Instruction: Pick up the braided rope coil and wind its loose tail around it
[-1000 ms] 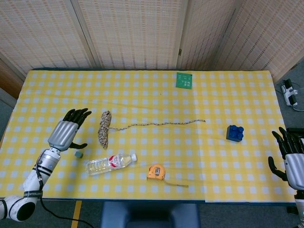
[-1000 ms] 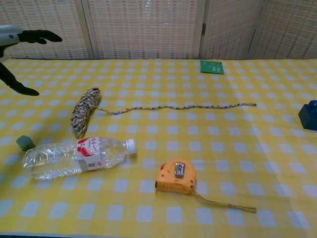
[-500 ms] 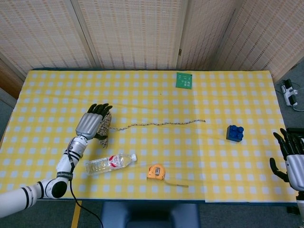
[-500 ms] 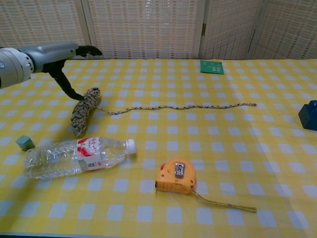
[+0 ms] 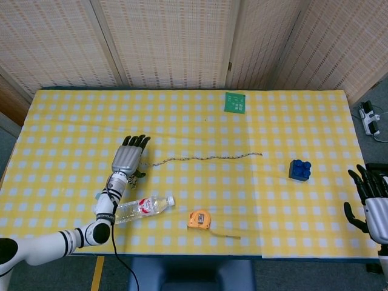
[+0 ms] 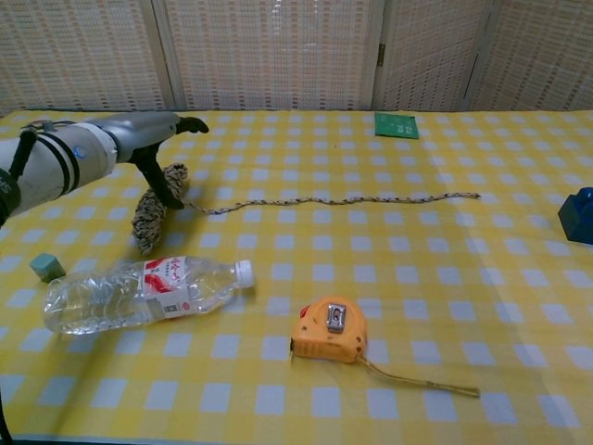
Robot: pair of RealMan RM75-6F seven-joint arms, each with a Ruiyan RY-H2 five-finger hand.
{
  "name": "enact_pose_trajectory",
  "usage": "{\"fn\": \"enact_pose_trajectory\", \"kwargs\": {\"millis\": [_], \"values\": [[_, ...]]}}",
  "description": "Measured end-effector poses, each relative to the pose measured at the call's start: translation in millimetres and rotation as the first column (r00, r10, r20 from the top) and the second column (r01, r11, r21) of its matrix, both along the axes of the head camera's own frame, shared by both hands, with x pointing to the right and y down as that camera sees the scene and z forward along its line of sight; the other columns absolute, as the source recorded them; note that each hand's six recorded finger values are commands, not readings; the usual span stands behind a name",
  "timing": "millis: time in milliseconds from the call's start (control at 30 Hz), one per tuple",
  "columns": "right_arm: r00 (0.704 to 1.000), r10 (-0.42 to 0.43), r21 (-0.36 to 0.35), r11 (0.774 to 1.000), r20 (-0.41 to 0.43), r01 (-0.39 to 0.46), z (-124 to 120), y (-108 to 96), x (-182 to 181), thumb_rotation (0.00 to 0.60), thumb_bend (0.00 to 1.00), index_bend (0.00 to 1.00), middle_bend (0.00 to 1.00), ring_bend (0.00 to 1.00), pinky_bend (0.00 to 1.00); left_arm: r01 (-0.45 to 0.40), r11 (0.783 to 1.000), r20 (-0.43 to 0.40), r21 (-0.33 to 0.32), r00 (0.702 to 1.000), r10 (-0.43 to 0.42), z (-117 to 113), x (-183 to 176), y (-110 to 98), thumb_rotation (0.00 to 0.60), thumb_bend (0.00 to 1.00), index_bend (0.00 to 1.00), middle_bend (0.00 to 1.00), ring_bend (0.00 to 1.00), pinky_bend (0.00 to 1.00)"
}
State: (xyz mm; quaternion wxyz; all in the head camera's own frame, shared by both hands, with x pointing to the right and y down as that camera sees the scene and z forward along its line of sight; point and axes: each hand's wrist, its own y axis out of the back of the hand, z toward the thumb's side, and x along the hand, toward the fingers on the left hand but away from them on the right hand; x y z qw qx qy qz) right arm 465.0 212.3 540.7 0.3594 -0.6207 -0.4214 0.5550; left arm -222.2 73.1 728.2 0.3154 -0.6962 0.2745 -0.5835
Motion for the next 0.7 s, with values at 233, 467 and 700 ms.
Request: {"fn": "enact_pose_trajectory", "kwargs": {"millis": [233, 467, 700], "values": [[1.000, 0.005, -0.004, 1.000, -0.001, -0.005, 0, 2, 2, 0.600, 0.51, 0.00, 0.00, 0.06, 0.00, 0.020, 1.000, 0.073, 0.017, 0.997, -0.021, 19, -5, 3, 0.600, 0.14, 0.10, 0.09, 0.09, 0.04], [1.000, 0.006, -0.008, 1.000, -0.002, -0.006, 1, 1, 3, 0.600, 0.51, 0.00, 0.00, 0.06, 0.00, 0.001, 1.000, 0.192, 0.023, 0.981, -0.005, 31, -23, 4, 0.600, 0.14, 0.08, 0.09, 0.08, 0.04], [1.000, 0.004, -0.015, 1.000, -0.001, -0.004, 4, 0, 2, 0.600, 0.51, 0.00, 0.00, 0.06, 0.00, -0.004, 0.999, 0.307, 0.034, 0.952, -0.007, 36, -51, -2, 0.600, 0.14, 0.09, 0.09, 0.08, 0.04]]}}
